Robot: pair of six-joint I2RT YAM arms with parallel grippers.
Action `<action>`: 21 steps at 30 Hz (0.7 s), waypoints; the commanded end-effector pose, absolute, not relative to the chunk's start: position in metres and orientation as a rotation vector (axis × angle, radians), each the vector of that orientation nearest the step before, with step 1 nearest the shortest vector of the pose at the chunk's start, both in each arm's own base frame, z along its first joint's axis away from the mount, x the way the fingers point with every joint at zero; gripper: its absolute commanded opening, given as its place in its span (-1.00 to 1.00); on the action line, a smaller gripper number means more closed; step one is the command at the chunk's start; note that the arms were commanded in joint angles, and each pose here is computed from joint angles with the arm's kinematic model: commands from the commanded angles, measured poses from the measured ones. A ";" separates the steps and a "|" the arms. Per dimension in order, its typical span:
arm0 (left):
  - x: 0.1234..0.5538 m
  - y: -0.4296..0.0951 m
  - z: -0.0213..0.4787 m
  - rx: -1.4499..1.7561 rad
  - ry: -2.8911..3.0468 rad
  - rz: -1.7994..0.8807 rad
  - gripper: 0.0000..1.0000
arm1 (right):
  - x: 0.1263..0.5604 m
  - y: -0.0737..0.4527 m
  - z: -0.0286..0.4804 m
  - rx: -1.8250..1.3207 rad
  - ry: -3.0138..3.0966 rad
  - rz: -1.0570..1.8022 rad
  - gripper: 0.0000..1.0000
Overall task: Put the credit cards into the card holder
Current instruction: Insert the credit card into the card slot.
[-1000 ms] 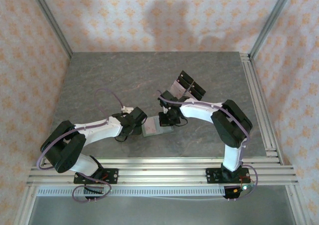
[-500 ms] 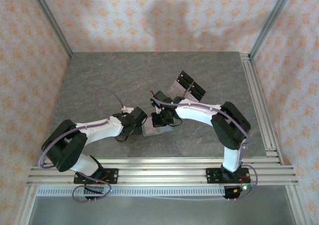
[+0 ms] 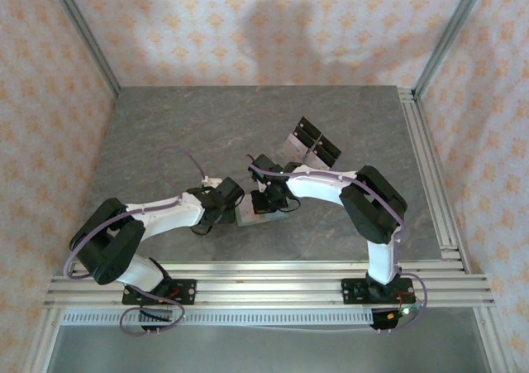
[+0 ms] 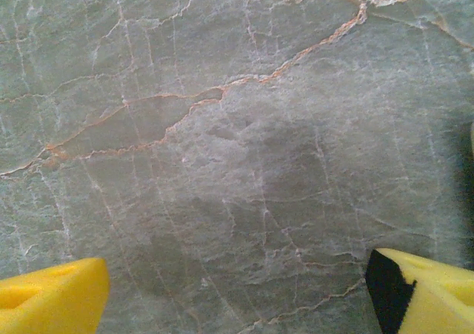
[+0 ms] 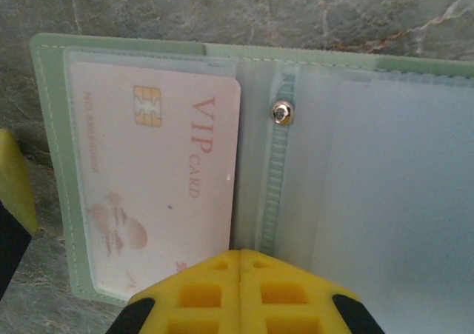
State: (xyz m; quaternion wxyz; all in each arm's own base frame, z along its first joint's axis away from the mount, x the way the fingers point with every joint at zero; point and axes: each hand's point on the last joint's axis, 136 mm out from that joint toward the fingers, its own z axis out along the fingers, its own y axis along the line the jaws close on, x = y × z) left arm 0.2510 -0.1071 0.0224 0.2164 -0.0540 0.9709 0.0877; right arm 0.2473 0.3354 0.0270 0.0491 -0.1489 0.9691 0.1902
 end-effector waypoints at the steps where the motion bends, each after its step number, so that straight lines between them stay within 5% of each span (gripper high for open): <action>1: 0.253 -0.108 0.021 -0.144 2.692 0.264 0.83 | 0.251 0.343 0.026 -0.444 2.950 0.600 -1.00; 16: 0.253 -0.109 0.021 -0.139 2.695 0.266 0.82 | 0.248 0.362 0.036 -0.478 2.938 0.688 -1.00; 21: 0.253 -0.103 0.032 -0.142 2.674 0.294 0.83 | 0.258 0.349 0.072 -0.435 2.851 0.685 -0.84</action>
